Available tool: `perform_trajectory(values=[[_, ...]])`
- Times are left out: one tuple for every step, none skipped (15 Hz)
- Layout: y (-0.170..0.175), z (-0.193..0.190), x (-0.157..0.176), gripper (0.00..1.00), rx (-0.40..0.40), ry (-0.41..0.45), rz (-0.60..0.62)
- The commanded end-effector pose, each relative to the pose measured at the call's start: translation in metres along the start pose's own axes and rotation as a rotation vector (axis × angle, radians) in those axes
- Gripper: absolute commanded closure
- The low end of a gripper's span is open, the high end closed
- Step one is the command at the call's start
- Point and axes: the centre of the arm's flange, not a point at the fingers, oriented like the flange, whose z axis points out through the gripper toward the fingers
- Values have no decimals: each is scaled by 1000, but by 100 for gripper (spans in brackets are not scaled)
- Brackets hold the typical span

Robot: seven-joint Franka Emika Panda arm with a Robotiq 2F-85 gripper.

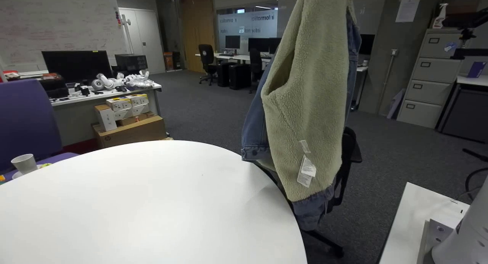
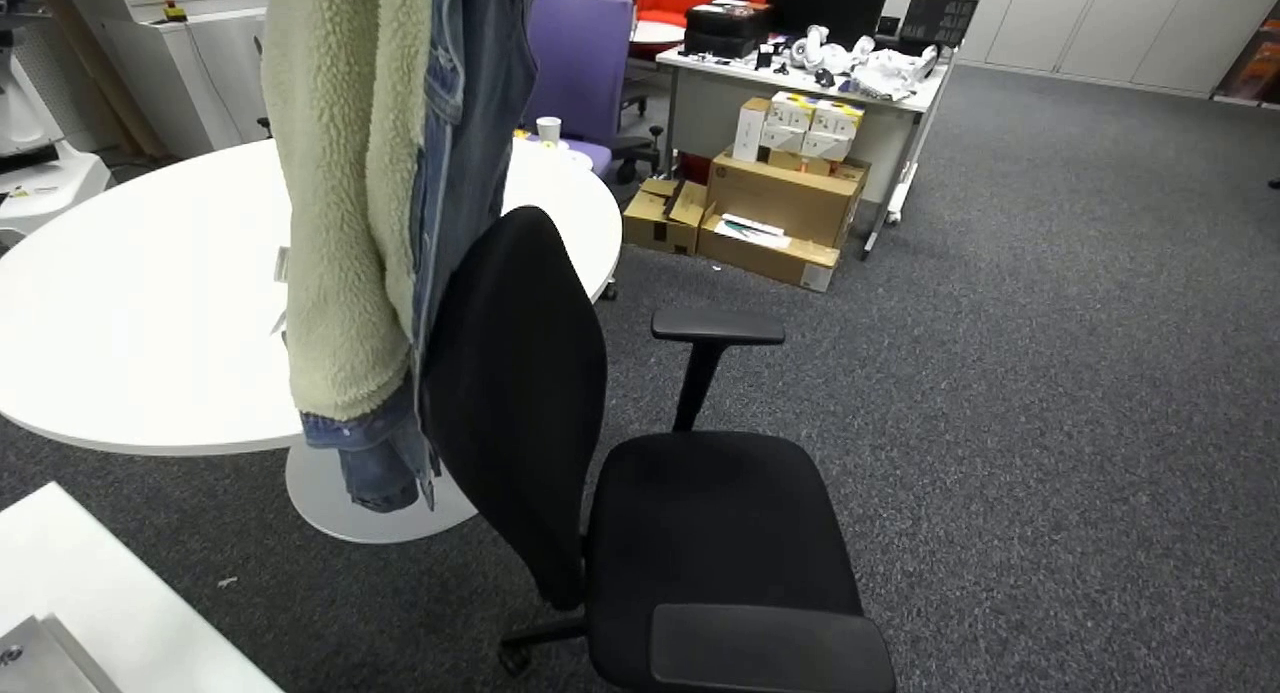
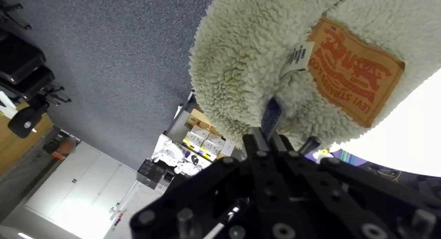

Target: Put the blue jacket on the backrest of the black chair

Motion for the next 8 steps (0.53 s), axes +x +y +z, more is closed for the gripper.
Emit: perform_trajectory(values=[[55, -66, 9, 99, -144, 47, 91], [70, -68, 5, 99, -166, 33, 113], [89, -62, -2, 99, -187, 11, 136], [107, -46, -13, 99, -206, -14, 159], [123, -28, -23, 99, -228, -41, 184], [137, -4, -33, 99, -247, -79, 207], [147, 30, -44, 99, -264, -126, 226], [156, 61, -49, 99, -267, -161, 237]])
